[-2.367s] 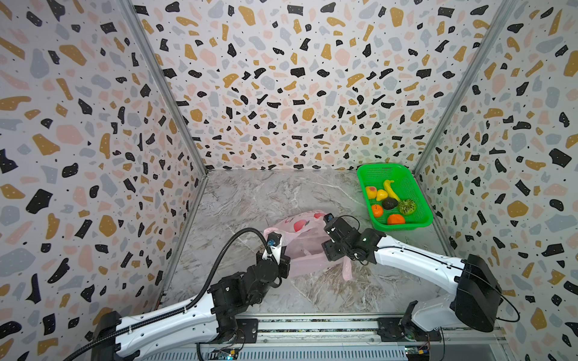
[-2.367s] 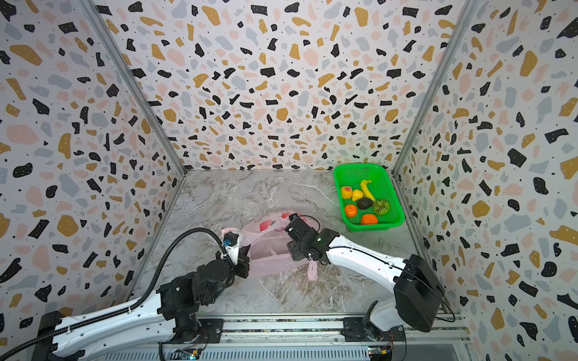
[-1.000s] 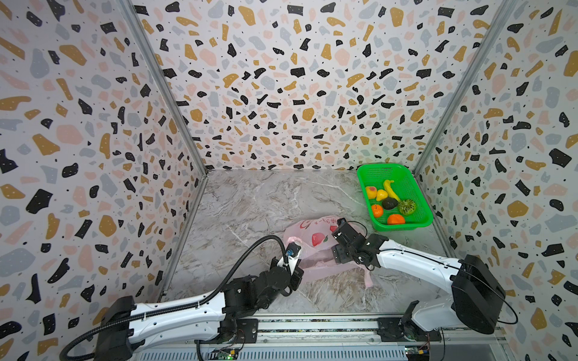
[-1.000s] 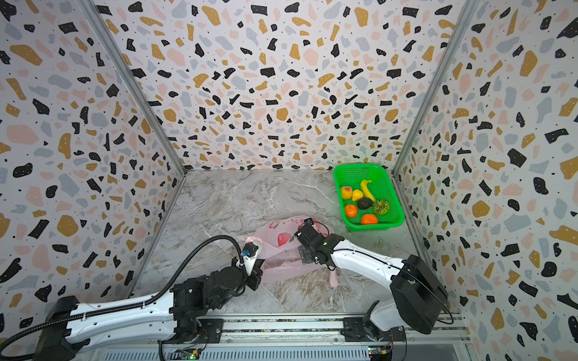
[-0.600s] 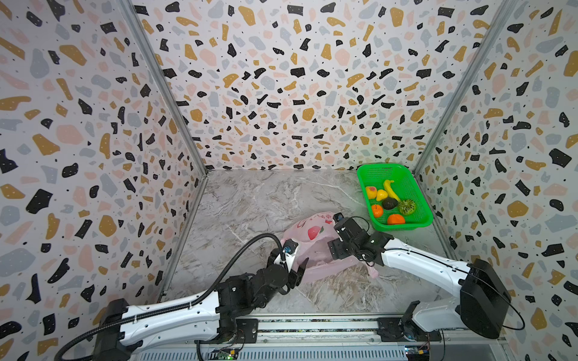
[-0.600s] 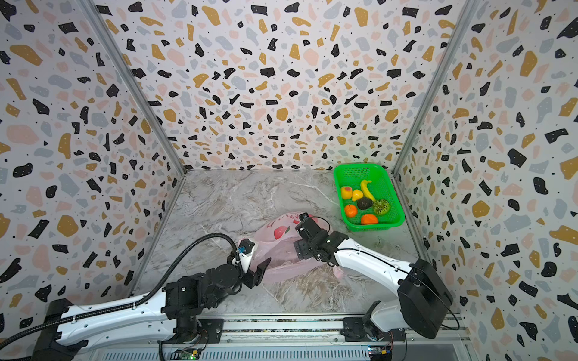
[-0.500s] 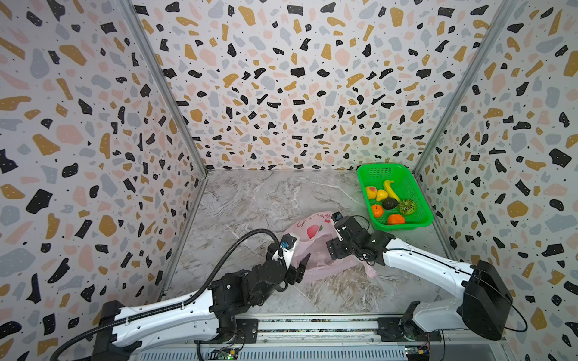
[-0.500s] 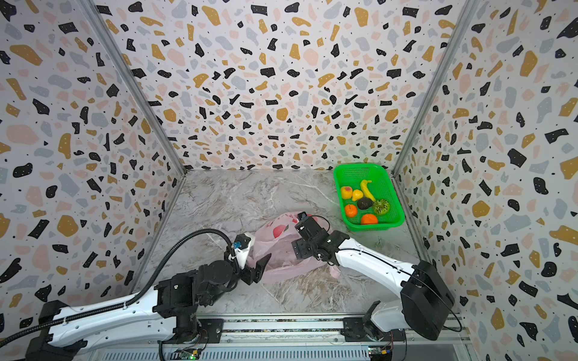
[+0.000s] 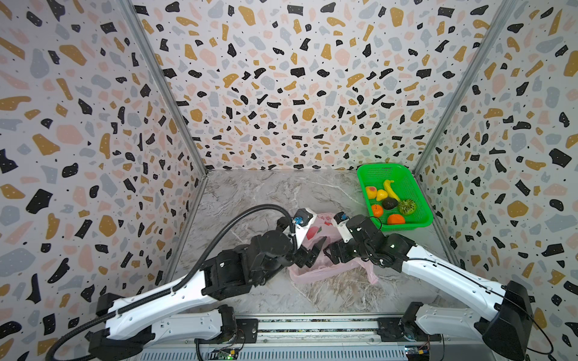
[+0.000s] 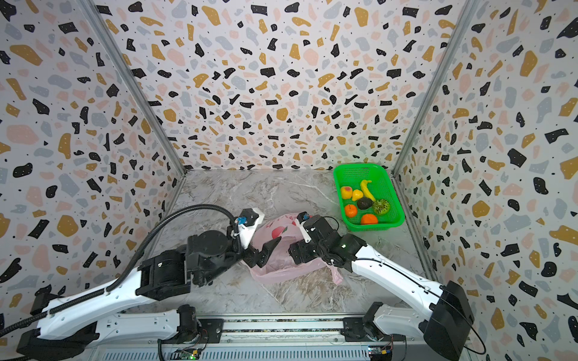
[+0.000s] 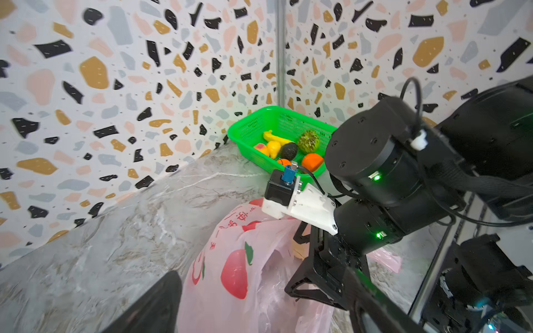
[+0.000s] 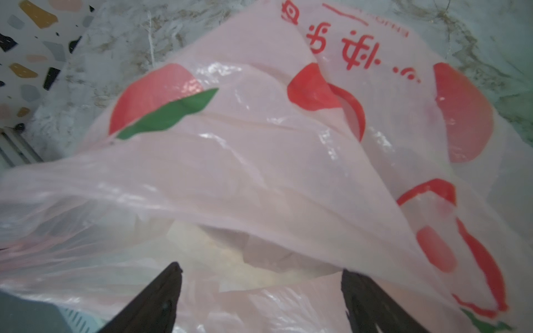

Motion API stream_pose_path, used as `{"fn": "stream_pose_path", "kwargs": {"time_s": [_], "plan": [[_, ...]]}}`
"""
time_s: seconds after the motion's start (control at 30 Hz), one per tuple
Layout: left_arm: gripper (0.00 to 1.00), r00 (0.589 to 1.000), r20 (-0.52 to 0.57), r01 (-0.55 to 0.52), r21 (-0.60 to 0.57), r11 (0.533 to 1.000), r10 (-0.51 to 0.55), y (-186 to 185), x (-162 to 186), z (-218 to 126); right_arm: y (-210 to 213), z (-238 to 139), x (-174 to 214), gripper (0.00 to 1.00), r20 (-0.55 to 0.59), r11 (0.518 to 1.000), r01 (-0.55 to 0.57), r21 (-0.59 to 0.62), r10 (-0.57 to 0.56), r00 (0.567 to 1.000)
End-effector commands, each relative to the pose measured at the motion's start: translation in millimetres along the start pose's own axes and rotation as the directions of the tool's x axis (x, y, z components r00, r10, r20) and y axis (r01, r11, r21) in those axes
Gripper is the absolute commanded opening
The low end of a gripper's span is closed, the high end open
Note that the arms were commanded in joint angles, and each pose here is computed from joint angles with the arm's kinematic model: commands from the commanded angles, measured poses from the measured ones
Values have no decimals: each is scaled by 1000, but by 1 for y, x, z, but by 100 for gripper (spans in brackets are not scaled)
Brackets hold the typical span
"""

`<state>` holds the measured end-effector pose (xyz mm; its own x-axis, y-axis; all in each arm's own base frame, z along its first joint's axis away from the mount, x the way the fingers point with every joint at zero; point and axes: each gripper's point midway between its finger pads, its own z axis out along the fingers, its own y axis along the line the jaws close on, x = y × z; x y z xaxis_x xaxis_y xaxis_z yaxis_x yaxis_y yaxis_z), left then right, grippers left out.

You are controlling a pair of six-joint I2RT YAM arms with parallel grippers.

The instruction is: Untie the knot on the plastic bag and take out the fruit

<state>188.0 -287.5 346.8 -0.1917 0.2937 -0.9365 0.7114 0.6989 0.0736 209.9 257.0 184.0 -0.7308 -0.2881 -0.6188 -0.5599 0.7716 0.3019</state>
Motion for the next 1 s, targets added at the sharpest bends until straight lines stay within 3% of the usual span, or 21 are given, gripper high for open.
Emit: {"fn": "stream_pose_path", "kwargs": {"time_s": [0.0, 0.27, 0.5, 0.67, 0.87, 0.93, 0.97], "plan": [[88, 990, -98, -87, 129, 988, 100, -17, 18, 13, 16, -33, -8, 88, 20, 997, -44, -63, 45, 999], [87, 950, -213, -211, 97, 973, 227, -7, 41, 47, -7, -70, 12, 88, -19, 994, -100, 51, 101, 995], [86, 885, -317, -325, 103, 940, 341, -3, 72, 89, -18, -79, 21, 88, -14, 989, -129, 71, 131, 991], [88, 801, -388, -441, 132, 888, 456, 2, 89, 108, -20, -82, 23, 88, -6, 988, -138, 74, 139, 990], [90, 767, -428, -509, 50, 860, 478, 16, 91, 134, -20, -80, 22, 88, 6, 987, -143, 65, 143, 990], [83, 764, -440, -526, 1, 851, 473, 23, 94, 143, -19, -79, 21, 88, 12, 988, -143, 58, 142, 990], [75, 764, -445, -526, -13, 850, 466, 26, 95, 147, -19, -79, 21, 88, 14, 988, -142, 55, 141, 990]]}}
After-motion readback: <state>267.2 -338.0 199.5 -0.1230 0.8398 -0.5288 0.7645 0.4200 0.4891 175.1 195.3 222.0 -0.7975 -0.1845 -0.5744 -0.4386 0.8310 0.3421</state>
